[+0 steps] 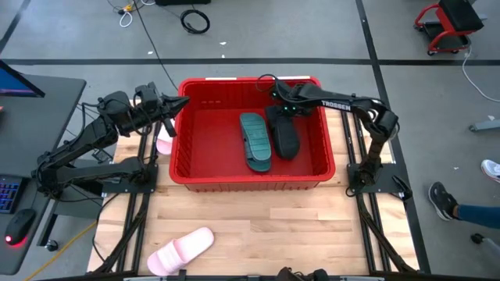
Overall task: Pick and place slides into bin
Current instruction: Put the black slide into the red bin
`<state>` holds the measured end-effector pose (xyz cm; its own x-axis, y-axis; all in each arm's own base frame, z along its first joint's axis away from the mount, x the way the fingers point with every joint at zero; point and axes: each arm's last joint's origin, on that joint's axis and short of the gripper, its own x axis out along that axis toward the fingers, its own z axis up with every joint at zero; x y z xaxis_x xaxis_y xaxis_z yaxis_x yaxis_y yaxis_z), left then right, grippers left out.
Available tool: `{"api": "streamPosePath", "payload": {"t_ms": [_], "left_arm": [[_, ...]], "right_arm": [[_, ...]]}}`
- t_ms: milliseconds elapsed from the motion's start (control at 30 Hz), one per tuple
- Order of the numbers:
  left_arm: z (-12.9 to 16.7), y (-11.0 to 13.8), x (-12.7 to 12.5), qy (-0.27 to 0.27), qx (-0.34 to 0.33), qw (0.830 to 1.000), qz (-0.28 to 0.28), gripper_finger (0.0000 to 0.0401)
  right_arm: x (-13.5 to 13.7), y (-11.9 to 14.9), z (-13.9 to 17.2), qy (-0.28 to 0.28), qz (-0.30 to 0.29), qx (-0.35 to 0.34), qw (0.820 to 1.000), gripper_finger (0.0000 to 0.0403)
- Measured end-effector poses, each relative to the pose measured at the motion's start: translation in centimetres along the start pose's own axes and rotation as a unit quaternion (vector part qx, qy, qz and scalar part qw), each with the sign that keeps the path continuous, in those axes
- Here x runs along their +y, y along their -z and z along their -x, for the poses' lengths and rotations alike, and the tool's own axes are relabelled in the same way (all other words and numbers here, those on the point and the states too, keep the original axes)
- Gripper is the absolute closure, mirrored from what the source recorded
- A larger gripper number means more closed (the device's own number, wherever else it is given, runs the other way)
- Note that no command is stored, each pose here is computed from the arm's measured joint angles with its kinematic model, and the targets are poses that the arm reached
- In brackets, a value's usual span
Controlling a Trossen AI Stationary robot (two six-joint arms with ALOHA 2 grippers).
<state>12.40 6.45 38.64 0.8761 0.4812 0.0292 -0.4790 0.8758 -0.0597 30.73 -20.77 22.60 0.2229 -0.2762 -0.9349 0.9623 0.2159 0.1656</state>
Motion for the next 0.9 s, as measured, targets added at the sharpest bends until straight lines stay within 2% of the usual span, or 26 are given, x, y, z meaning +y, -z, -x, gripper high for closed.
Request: {"api": "streamPosePath", "payload": {"t_ms": [200,467,900], "left_arm": [[-0.01,0.01,0.0,0.0,0.0,1.0,0.0,0.038],[-0.01,0.0,0.0,0.0,0.0,1.0,-0.002,0.0392],[-0.01,0.06,0.01,0.0,0.003,1.0,-0.002,0.0382]], "right_arm": [[0.24,-0.12,-0.65,-0.007,-0.007,0.002,1.0,0.0047],[0.29,-0.17,-0.65,-0.011,-0.009,0.0,1.0,0.0007],[0.24,-0.2,0.18,-0.03,-0.008,0.006,0.999,0.0004]]}}
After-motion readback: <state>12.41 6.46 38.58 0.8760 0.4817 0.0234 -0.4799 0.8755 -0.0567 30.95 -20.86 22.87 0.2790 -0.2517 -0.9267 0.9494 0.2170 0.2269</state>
